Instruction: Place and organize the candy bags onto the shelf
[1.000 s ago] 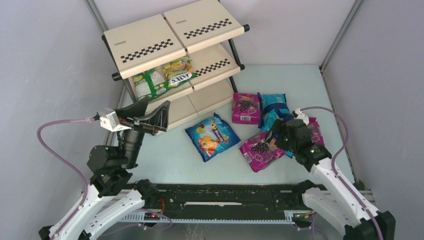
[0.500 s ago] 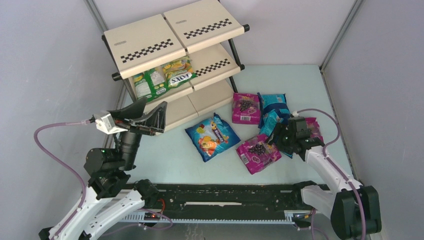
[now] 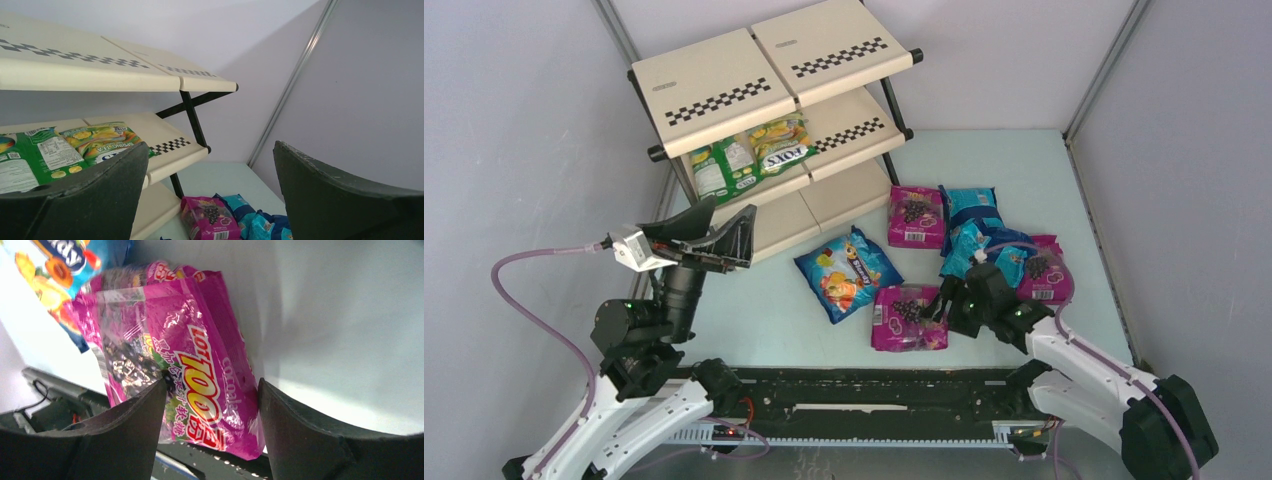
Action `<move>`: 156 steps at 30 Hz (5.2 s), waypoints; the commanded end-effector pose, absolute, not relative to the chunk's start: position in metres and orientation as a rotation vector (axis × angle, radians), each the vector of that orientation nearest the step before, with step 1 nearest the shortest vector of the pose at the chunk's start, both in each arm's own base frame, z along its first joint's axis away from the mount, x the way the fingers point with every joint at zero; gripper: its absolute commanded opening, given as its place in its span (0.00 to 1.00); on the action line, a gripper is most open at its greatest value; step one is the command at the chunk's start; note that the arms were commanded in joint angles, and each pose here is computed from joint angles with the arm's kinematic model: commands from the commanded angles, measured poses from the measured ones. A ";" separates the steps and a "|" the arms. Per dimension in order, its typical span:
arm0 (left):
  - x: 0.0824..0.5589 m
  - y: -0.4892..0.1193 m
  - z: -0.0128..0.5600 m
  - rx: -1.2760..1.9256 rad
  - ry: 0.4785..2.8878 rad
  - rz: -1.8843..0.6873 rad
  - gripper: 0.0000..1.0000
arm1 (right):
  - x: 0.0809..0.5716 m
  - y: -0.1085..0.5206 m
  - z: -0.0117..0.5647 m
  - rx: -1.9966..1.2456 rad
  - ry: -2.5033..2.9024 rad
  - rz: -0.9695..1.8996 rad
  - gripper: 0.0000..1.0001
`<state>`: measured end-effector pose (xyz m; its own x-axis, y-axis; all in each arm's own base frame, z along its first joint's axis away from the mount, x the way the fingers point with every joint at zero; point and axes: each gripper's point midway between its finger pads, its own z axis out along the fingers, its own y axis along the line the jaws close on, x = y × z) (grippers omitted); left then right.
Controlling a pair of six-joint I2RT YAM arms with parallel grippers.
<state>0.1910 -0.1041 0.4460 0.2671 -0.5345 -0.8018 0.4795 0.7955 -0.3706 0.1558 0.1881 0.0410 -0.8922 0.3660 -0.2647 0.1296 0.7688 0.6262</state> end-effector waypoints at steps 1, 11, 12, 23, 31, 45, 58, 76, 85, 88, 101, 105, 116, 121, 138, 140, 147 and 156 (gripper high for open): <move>0.190 -0.104 0.451 -0.061 1.085 -0.699 1.00 | 0.149 0.206 0.049 0.416 2.548 1.047 0.87; 0.189 -0.106 0.451 -0.055 1.086 -0.711 1.00 | 0.173 0.169 0.044 0.635 2.359 1.142 0.99; 0.189 -0.107 0.451 -0.055 1.086 -0.711 1.00 | 0.174 0.167 0.044 0.642 2.343 1.173 0.99; 0.189 -0.107 0.451 -0.056 1.087 -0.715 1.00 | 0.164 0.181 0.034 0.469 2.442 1.342 0.97; 0.191 -0.109 0.450 -0.052 1.093 -0.713 1.00 | 0.165 0.189 0.016 0.427 2.510 1.407 0.89; 0.192 -0.109 0.449 -0.052 1.097 -0.707 1.00 | 0.221 0.159 0.024 0.541 2.506 1.193 1.00; 0.191 -0.109 0.449 -0.053 1.095 -0.710 1.00 | 0.193 0.198 0.022 0.286 2.640 1.434 0.85; 0.194 -0.110 0.447 -0.054 1.103 -0.706 1.00 | 0.153 0.215 0.037 0.347 2.464 1.738 0.76; 0.197 -0.114 0.445 -0.051 1.114 -0.708 1.00 | 0.149 0.231 0.023 0.367 2.473 1.669 0.68; 0.197 -0.114 0.444 -0.051 1.116 -0.706 1.00 | 0.144 0.231 0.021 0.379 2.470 1.660 0.50; 0.199 -0.118 0.443 -0.035 1.123 -0.708 1.00 | 0.134 0.224 0.039 0.419 2.385 1.728 0.23; 0.200 -0.119 0.442 -0.034 1.127 -0.710 1.00 | 0.133 0.225 0.053 0.414 2.348 1.774 0.20; 0.196 -0.117 0.445 -0.036 1.113 -0.718 1.00 | 0.157 0.215 0.104 0.274 2.350 1.491 0.17; 0.193 -0.114 0.448 -0.039 1.103 -0.724 1.00 | 0.163 0.222 0.140 0.239 2.301 1.570 0.15; 0.181 -0.106 0.457 -0.053 1.062 -0.756 1.00 | 0.307 0.367 0.266 0.256 1.809 1.866 0.14; 0.179 -0.105 0.459 -0.056 1.055 -0.764 1.00 | 0.324 0.382 0.260 0.288 1.782 1.866 0.13; 0.172 -0.103 0.463 -0.056 1.035 -0.791 1.00 | 0.359 0.426 0.249 0.290 1.727 1.872 0.14; 0.166 -0.099 0.467 -0.059 1.017 -0.799 1.00 | 0.390 0.484 0.216 0.339 1.717 1.890 0.14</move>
